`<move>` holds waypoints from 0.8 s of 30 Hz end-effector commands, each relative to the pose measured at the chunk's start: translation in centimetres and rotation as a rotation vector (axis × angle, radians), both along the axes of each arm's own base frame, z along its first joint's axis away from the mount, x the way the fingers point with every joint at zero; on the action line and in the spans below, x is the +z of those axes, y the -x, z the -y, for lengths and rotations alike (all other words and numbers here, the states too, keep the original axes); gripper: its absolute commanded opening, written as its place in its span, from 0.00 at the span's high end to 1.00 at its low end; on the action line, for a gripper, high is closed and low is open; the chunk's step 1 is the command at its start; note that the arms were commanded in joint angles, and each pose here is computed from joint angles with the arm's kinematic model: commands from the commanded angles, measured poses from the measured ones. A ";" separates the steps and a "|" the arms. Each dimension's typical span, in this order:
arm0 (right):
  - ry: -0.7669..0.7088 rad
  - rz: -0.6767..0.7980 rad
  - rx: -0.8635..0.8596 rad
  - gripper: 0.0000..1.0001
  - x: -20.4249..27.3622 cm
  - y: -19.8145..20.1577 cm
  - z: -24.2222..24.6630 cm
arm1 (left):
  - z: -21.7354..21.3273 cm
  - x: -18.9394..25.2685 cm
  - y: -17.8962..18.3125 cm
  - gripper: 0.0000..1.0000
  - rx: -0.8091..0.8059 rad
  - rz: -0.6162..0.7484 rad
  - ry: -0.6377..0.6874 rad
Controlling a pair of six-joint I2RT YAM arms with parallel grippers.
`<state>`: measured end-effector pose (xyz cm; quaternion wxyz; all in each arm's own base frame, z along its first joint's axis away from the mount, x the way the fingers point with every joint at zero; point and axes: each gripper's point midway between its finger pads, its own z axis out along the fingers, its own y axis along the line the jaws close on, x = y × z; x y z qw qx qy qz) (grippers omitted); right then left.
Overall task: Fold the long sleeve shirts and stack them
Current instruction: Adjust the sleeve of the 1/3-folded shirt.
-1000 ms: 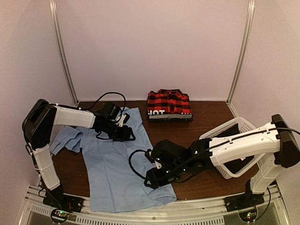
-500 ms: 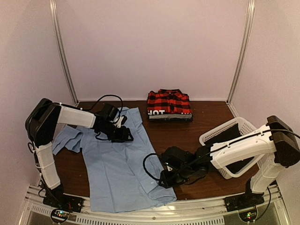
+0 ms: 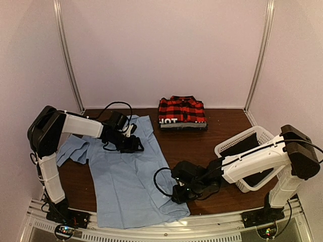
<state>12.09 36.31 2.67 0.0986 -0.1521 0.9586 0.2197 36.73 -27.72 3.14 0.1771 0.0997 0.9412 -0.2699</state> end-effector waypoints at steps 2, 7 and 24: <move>0.032 0.024 -0.013 0.84 -0.2 -0.3 -0.2 | -0.3 -0.8 -0.3 0.39 0.012 -0.007 0.007; 0.025 0.038 -0.011 1.00 1.0 -0.4 -0.6 | -0.3 -0.7 -0.4 0.39 0.014 -0.003 0.006; 0.093 0.024 -0.033 1.00 -0.6 0.7 3.2 | -1.8 -0.6 -1.7 0.39 0.058 0.001 0.000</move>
